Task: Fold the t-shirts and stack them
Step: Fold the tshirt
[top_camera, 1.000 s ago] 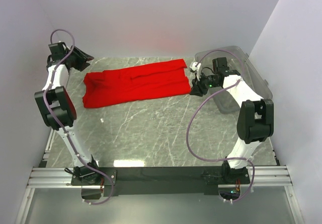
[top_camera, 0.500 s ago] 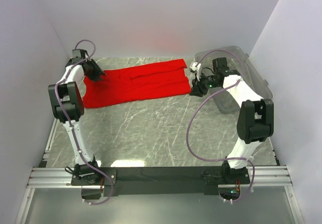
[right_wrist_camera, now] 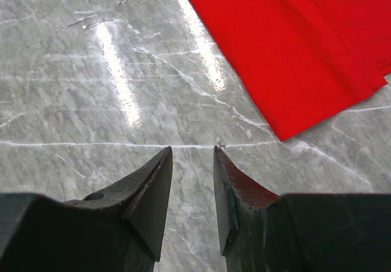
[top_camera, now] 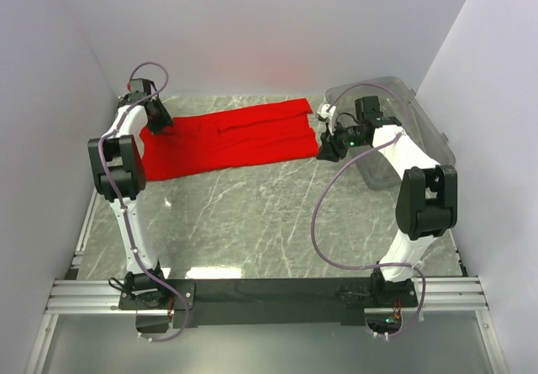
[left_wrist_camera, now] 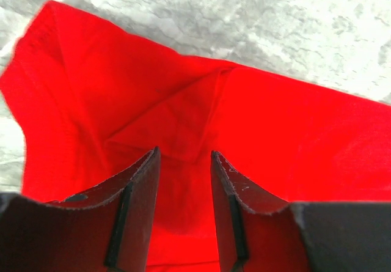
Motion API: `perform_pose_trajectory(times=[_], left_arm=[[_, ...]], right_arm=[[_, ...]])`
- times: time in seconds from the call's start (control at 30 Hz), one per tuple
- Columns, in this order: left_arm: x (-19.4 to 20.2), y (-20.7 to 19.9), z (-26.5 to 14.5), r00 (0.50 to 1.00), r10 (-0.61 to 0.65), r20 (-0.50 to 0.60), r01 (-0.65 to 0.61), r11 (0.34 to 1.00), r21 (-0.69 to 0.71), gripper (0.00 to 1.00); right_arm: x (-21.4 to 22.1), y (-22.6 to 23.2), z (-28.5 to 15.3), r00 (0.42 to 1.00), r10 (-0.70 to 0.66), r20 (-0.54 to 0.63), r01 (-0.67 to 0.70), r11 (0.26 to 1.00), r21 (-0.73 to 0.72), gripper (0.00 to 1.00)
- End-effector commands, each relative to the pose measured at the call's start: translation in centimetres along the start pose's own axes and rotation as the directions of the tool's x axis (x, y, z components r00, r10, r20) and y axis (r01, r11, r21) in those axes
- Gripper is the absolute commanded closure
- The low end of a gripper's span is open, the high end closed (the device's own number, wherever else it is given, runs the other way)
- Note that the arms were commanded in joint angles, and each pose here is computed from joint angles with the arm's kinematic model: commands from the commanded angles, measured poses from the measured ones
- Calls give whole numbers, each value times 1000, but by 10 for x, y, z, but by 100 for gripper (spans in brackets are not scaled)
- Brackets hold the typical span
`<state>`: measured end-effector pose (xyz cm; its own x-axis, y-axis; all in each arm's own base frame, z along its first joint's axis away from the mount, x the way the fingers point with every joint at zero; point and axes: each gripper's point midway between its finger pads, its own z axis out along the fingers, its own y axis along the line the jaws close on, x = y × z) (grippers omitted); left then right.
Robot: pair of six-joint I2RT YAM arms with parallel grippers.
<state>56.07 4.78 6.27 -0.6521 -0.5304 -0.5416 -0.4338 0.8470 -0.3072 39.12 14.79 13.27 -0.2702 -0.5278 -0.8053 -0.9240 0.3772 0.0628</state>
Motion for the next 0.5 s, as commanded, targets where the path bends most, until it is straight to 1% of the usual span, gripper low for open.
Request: perform_pose_trajectory(times=[0.0, 0.33, 0.47], left_arm=[[-12, 0, 2, 998, 61, 33, -60, 998, -29, 55], [5, -8, 16, 989, 146, 4, -146, 989, -20, 53], [2, -3, 17, 983, 184, 18, -182, 980, -77, 52]], right_arm=[[-12, 1, -8, 999, -20, 30, 20, 1000, 6, 60], [-11, 1, -8, 999, -15, 28, 15, 1000, 4, 60], [-11, 0, -7, 1000, -13, 28, 13, 1000, 4, 60]])
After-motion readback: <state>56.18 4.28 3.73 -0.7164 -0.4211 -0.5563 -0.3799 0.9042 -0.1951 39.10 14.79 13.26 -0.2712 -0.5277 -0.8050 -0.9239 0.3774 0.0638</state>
